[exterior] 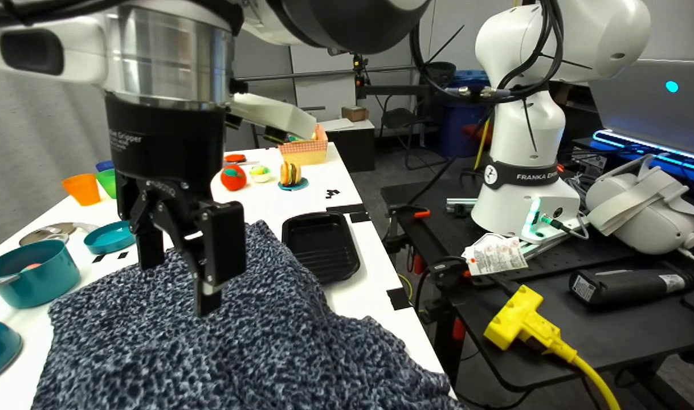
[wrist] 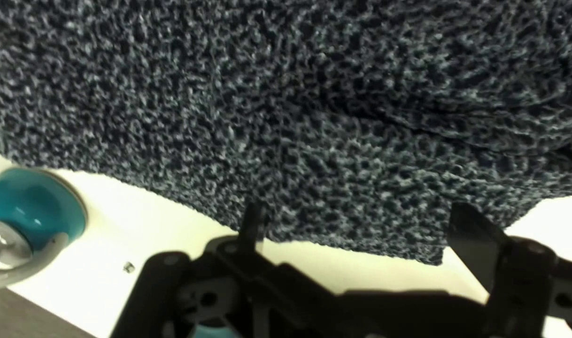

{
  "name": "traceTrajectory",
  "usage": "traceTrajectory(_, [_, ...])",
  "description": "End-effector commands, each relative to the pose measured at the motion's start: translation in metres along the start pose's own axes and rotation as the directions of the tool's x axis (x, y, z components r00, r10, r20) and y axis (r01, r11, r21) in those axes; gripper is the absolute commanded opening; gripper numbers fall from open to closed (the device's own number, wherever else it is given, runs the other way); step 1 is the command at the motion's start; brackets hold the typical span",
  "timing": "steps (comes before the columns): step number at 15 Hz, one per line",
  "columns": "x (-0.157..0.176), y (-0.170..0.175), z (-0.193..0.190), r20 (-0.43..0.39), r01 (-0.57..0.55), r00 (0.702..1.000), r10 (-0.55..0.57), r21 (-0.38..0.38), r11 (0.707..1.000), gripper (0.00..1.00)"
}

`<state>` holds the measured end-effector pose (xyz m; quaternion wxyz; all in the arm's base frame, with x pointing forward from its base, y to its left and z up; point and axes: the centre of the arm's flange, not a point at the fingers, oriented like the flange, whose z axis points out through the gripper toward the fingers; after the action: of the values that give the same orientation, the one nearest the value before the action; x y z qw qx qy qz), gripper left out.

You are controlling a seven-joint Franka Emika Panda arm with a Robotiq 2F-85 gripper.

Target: Unfold the fleece blanket once

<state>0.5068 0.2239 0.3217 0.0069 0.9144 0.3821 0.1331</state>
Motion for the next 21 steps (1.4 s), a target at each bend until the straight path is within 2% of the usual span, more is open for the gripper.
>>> traceTrajectory(1, [0.002,0.023,0.033,0.027,-0.153,0.988,0.152,0.066,0.986,1.00])
traceTrajectory(6, [0.000,0.041,0.078,0.084,-0.283,0.958,0.275,0.114,0.952,1.00])
traceTrajectory(11, [0.007,0.058,0.106,0.107,-0.357,0.932,0.346,0.106,0.928,1.00])
traceTrajectory(13, [0.011,0.059,0.113,0.110,-0.370,0.927,0.359,0.107,0.923,0.96])
traceTrajectory(14, [0.014,0.059,0.115,0.111,-0.378,0.924,0.367,0.110,0.919,0.92])
traceTrajectory(15, [0.017,0.057,0.117,0.112,-0.384,0.921,0.373,0.112,0.916,0.71])
traceTrajectory(17, [0.021,0.053,0.120,0.115,-0.402,0.914,0.390,0.115,0.909,0.65])
traceTrajectory(21, [0.026,0.051,0.119,0.121,-0.437,0.897,0.425,0.105,0.893,0.35])
